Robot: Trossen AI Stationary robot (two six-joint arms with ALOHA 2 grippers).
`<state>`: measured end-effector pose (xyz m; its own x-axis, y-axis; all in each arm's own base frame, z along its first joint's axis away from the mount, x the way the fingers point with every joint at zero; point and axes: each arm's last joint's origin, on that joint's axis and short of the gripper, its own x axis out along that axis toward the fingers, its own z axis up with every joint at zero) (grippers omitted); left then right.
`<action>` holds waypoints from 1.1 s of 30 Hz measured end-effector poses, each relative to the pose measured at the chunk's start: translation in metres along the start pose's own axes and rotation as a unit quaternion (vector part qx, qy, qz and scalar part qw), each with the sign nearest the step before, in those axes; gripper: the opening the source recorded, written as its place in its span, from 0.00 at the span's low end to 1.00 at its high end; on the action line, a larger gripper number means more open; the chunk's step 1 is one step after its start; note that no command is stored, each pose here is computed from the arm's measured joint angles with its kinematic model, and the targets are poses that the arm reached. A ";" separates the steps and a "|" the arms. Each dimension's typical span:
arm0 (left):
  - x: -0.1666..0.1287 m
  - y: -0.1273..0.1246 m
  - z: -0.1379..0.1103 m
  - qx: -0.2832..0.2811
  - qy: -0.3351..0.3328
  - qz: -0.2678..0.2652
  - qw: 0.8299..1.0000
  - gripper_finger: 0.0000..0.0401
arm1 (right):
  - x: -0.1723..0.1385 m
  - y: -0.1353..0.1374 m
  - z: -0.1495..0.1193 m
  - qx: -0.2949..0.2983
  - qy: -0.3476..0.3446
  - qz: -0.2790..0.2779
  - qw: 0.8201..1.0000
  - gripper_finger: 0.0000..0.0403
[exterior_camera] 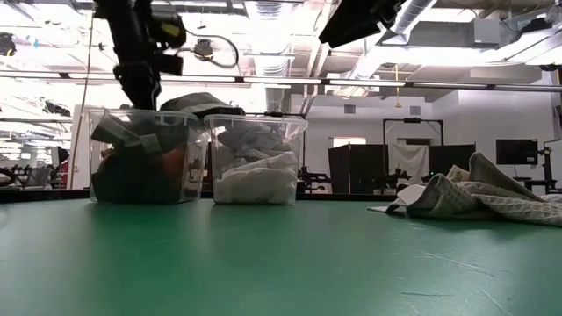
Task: Sort towels by color in basket
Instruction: Put the gray towel into the left transparent bin
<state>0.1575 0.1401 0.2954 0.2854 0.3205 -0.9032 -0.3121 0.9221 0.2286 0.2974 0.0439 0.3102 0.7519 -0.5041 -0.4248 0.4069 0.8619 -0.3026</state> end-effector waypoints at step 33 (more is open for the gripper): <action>-0.067 -0.002 -0.011 0.020 -0.131 0.104 0.986 0.14 | 0.000 0.000 0.003 0.001 -0.012 0.000 1.000 0.64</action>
<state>0.1293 0.1141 0.3516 0.4450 0.5437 -0.7116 -0.3534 0.8367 0.4183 0.2991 0.0436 0.3126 0.7638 -0.5028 -0.4047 0.4079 0.8620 -0.3011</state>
